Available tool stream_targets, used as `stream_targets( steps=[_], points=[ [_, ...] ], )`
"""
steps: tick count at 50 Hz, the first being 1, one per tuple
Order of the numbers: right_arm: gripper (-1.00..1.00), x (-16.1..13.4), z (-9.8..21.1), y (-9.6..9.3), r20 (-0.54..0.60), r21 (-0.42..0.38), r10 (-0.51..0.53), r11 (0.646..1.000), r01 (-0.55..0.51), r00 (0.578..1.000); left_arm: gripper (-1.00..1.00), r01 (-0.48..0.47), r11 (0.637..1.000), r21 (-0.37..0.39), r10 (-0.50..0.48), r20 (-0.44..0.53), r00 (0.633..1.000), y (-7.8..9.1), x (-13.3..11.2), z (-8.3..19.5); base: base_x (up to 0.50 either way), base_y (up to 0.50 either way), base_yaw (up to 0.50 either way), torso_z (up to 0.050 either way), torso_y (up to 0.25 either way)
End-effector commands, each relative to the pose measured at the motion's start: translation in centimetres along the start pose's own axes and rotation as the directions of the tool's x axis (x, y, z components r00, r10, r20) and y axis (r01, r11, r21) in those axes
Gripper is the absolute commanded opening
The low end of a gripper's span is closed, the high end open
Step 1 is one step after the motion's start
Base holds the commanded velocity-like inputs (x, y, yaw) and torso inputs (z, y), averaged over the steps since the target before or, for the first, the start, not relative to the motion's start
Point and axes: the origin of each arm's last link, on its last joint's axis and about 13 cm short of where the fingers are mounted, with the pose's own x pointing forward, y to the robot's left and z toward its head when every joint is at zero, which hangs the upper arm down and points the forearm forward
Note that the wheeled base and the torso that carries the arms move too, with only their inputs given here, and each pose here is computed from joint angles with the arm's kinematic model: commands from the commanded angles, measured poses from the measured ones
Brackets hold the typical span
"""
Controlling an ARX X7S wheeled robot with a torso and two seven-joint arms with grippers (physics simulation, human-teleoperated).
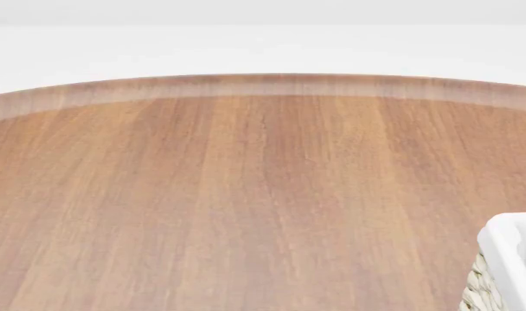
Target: Pick the milk and place it in the basket.
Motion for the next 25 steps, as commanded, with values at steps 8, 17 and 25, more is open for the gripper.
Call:
stream_targets(
  steps=[8, 17, 25],
  points=[
    [1.00, -1.2, 1.5, 0.1, 0.051, -0.018, -0.014, 1.000, 0.015, 0.999, 1.00, -0.001, 1.000, -0.001, 0.001, 0.003, 1.000, 0.0, 0.0, 0.0, 0.00, 0.00, 0.00, 0.000, 0.000],
    [1.00, -1.9, 2.2, 0.0, 0.111, -0.015, -0.037, 0.999, 0.039, 0.993, 1.00, -0.003, 1.000, 0.003, 0.003, 0.002, 1.000, 0.0, 0.1, 0.0, 0.00, 0.00, 0.00, 0.000, 0.000],
    [1.00, -2.8, 3.2, 0.0, 0.198, -0.015, -0.070, 0.997, 0.075, 0.978, 1.00, -0.002, 1.000, 0.003, 0.002, 0.003, 1.000, 0.0, 0.1, 0.0, 0.00, 0.00, 0.00, 0.000, 0.000]
  ],
)
